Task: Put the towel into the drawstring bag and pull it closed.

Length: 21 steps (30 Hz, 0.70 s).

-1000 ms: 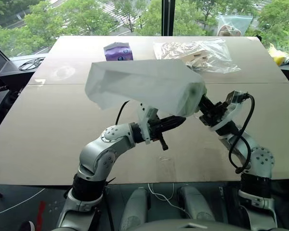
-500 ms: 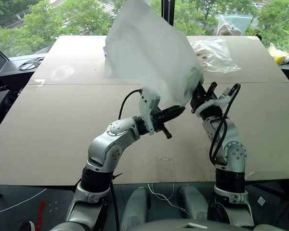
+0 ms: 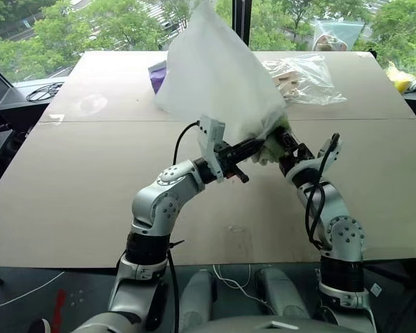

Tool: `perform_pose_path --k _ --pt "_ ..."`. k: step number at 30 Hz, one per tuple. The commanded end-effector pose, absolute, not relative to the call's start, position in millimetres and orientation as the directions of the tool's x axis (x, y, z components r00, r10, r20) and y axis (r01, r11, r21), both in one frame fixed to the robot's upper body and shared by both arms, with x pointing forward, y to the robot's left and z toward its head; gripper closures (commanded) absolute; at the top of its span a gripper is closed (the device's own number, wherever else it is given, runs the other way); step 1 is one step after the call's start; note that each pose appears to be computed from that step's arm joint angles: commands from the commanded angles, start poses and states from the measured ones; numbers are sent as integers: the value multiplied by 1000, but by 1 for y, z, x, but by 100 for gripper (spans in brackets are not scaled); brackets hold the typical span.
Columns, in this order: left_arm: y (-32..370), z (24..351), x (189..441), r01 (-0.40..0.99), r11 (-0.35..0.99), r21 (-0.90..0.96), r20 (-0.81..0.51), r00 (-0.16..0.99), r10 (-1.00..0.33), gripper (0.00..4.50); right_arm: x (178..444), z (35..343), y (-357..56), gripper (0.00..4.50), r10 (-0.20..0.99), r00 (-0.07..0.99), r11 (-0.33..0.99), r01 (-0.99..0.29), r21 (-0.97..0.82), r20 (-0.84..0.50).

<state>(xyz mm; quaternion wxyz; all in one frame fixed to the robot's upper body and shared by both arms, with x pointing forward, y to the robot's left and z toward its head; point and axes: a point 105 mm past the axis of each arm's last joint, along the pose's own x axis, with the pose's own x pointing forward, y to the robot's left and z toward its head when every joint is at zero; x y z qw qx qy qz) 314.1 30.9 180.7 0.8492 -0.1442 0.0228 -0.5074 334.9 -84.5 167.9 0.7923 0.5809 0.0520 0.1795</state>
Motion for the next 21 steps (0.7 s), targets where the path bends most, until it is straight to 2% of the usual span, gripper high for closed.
perform_pose_path --k 1,5,10,11,12,15,19,20,21 --pt "25 186 303 884 400 -242 112 435 -893 450 323 184 -72 7 441 878 281 -332 901 186" --pt "29 190 307 878 410 -246 119 447 -887 450 300 171 -69 7 598 790 386 -430 816 134" --pt "37 193 314 862 429 -272 132 475 -870 450 289 159 -96 7 623 776 429 -443 787 97" --pt "38 193 314 859 428 -280 130 476 -870 450 289 156 -100 60 619 781 446 -434 783 80" --pt "38 191 313 859 424 -288 121 472 -873 450 289 154 -102 85 621 781 460 -430 777 64" --pt "37 181 306 870 400 -287 80 438 -895 450 286 148 -105 230 629 777 491 -429 758 32" --pt "41 172 306 864 419 -280 46 448 -893 450 280 146 -112 409 638 770 508 -441 740 21" --pt "42 169 306 862 425 -275 30 450 -893 450 279 145 -115 442 639 769 513 -442 736 16" --pt "43 165 306 861 428 -273 16 449 -893 450 277 144 -116 442 647 763 516 -449 730 12"
